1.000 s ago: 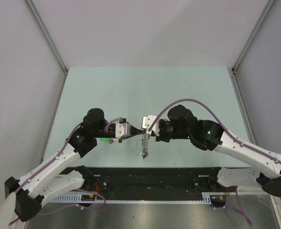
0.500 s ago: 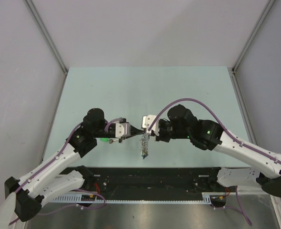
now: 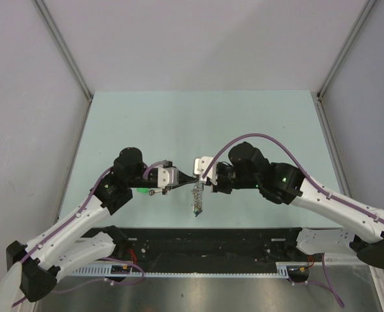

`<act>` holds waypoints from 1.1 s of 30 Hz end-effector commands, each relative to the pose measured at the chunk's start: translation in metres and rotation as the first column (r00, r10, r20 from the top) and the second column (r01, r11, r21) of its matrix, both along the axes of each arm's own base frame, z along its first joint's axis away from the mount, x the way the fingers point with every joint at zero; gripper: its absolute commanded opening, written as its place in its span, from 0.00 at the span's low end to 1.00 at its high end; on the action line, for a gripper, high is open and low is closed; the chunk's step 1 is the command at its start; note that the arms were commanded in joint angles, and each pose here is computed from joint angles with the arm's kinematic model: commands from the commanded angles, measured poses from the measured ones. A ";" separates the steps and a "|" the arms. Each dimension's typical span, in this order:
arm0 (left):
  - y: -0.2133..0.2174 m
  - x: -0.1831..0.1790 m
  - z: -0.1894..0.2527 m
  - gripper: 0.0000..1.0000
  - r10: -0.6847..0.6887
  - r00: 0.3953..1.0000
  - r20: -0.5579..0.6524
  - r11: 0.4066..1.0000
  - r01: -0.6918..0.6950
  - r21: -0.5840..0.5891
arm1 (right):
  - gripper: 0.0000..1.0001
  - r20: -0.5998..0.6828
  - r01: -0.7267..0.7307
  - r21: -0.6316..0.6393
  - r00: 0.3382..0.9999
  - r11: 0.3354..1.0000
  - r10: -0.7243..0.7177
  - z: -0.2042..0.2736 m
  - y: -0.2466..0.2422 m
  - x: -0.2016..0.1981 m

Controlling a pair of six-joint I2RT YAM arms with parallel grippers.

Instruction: Put the keys on the keyring

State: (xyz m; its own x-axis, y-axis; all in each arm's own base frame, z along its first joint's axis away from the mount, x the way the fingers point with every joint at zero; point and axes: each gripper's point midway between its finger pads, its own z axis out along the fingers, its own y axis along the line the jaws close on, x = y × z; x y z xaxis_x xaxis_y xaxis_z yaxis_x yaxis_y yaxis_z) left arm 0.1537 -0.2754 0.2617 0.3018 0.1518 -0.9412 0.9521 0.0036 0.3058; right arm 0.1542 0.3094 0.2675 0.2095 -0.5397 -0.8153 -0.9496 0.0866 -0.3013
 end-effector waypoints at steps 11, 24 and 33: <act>-0.003 -0.005 0.018 0.00 -0.034 0.997 0.065 0.998 0.037 -0.047 | 0.00 0.011 0.012 0.034 1.000 0.999 -0.012 0.010 0.004 0.004; -0.002 -0.002 0.018 0.00 -0.018 0.997 0.071 0.999 0.021 -0.043 | 0.00 0.013 0.019 0.032 1.000 0.999 -0.019 0.010 0.001 0.005; 0.000 0.000 0.020 0.00 0.004 0.997 0.080 0.999 0.000 -0.049 | 0.00 0.011 0.022 0.021 1.000 1.000 -0.022 0.008 0.000 0.005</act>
